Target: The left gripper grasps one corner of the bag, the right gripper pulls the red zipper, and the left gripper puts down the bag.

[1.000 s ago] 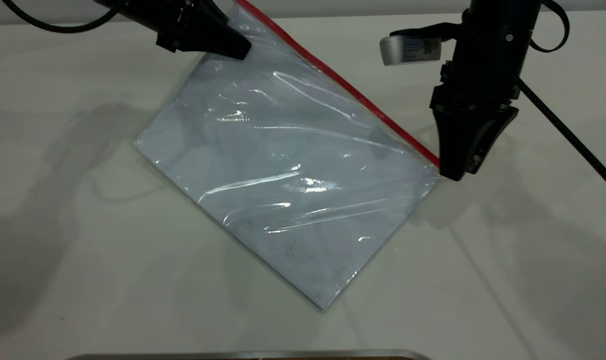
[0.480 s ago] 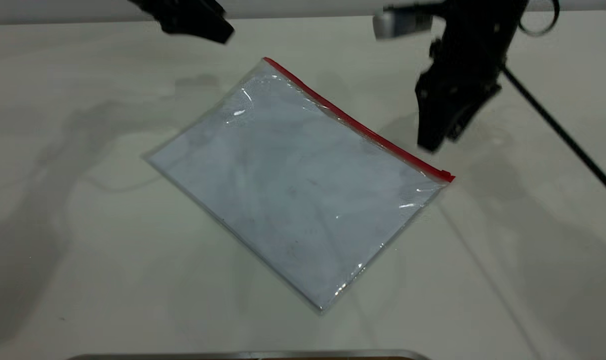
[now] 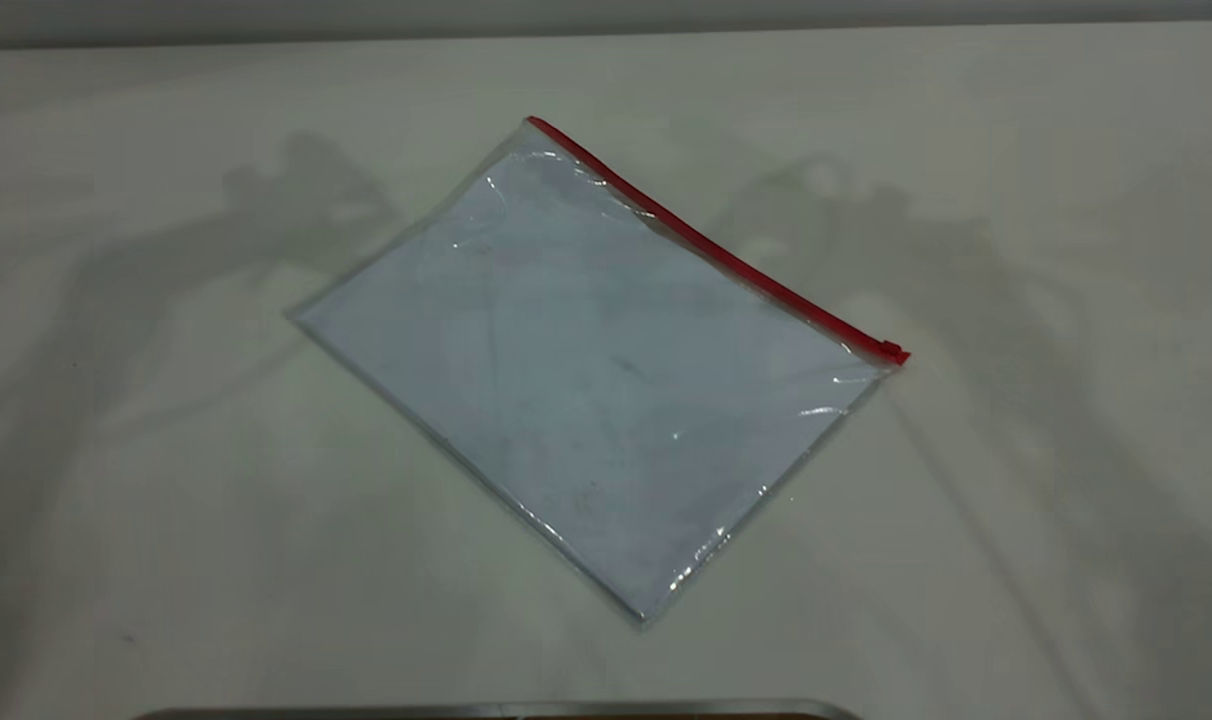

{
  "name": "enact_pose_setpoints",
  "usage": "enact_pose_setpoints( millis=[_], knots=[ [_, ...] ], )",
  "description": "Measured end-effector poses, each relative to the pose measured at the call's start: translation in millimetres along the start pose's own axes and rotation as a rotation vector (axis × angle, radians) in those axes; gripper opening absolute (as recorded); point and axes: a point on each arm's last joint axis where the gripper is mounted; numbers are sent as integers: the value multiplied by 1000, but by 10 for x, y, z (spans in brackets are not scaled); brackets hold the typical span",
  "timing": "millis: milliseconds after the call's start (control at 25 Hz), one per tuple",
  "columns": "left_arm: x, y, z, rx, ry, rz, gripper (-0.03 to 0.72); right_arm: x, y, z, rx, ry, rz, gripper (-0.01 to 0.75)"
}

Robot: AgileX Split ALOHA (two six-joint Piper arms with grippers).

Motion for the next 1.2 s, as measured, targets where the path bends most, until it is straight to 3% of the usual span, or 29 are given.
enact_pose_setpoints(
  millis=[240,440,600,880,1200],
  knots=[
    [1090,1,-288,125,179,-20,590,1041,146,251,64,-104,-141,495],
    [1756,-162,-556,188,246,-21,590,1887,124,564,15,-189,-279,495],
    [2116,-296,-690,182,310,-27,590,2390,-13,828,-34,-223,-320,495],
    [2619,-458,-854,255,430,-149,590,2965,-249,1203,-115,-251,-393,495],
    [3079,-1068,-1258,339,438,-275,590,3302,-622,1590,-220,-282,-470,495]
  ],
)
Point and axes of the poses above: a point on each arm's last joint axis where the gripper is mounted, x pointing back along that axis away from the gripper, z along the wrist's bending axis when the last joint is at zero, y = z × x, and after that the axes turned 9 degrees about x, right-handed
